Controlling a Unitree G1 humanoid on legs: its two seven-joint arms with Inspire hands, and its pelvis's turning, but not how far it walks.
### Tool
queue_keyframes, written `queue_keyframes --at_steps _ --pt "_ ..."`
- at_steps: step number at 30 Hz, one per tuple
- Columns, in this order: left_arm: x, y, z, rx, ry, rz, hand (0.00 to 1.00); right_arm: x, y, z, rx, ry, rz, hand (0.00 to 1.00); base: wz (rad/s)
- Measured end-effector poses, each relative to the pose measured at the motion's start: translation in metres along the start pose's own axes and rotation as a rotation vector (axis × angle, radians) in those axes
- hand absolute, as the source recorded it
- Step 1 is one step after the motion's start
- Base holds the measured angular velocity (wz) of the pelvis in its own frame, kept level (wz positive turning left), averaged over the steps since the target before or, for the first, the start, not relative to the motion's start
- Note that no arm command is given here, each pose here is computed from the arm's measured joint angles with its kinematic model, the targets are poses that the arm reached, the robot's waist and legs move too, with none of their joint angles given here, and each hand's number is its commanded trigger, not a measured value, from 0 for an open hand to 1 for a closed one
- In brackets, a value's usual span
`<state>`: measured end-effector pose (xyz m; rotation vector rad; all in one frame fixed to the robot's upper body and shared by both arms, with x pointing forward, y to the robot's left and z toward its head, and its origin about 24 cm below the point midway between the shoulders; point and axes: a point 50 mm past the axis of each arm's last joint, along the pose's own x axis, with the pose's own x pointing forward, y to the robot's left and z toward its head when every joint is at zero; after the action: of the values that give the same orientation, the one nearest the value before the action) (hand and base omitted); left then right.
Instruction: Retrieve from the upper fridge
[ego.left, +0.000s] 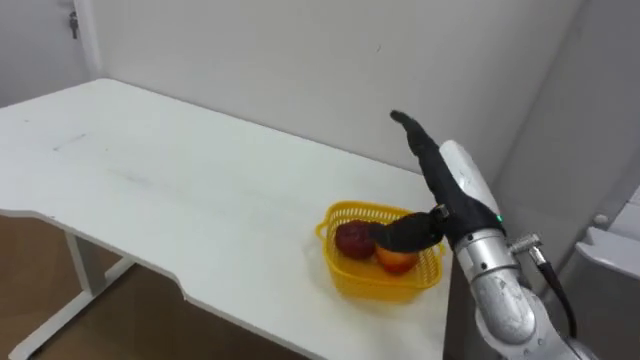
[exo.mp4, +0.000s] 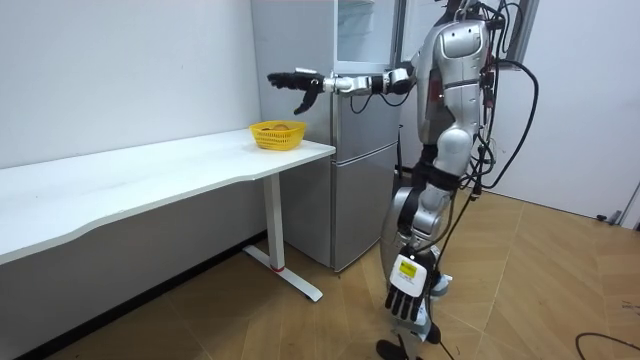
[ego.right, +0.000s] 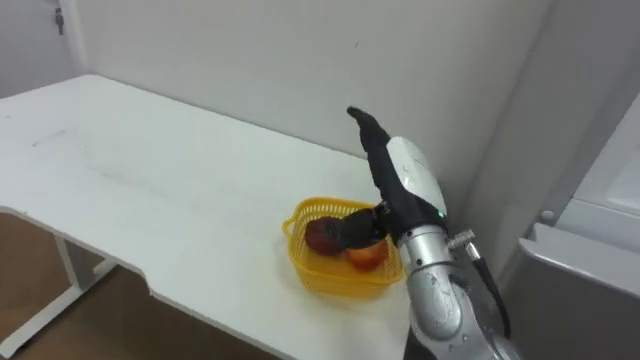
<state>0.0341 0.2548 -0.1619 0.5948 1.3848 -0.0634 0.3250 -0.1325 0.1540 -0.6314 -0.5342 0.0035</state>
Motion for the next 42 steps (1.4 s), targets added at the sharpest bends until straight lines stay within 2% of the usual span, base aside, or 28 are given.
queue_keyframes --at_steps 9,16,21,27,30,34,42 --pt "-0.002 -0.012 -0.004 -0.031 -0.008 0.004 0.00 -0.014 -0.027 0.047 0.099 -0.215 -0.182 0.00 -0.20" --pt "-0.003 -0.025 -0.011 -0.050 0.008 -0.027 0.00 -0.038 -0.040 0.052 0.080 -0.267 -0.308 0.00 -0.19" --pt "-0.004 -0.027 -0.018 -0.048 0.034 -0.039 0.00 -0.052 -0.071 0.060 0.068 -0.338 -0.538 0.00 -0.09" --pt "-0.004 -0.028 -0.019 -0.050 0.025 -0.022 0.00 -0.062 -0.094 0.059 0.008 -0.380 -0.737 0.00 -0.09" --pt "-0.004 -0.027 -0.018 -0.051 0.019 -0.020 0.00 -0.070 -0.101 0.053 -0.006 -0.357 -0.805 0.00 -0.09" --pt "-0.003 -0.026 -0.016 -0.050 0.013 -0.019 0.00 -0.078 -0.105 0.043 0.074 -0.292 -0.852 0.00 -0.02" --pt "-0.004 -0.028 -0.019 -0.036 0.017 0.000 0.00 -0.111 -0.092 -0.014 0.125 0.048 -0.846 0.00 -0.07"
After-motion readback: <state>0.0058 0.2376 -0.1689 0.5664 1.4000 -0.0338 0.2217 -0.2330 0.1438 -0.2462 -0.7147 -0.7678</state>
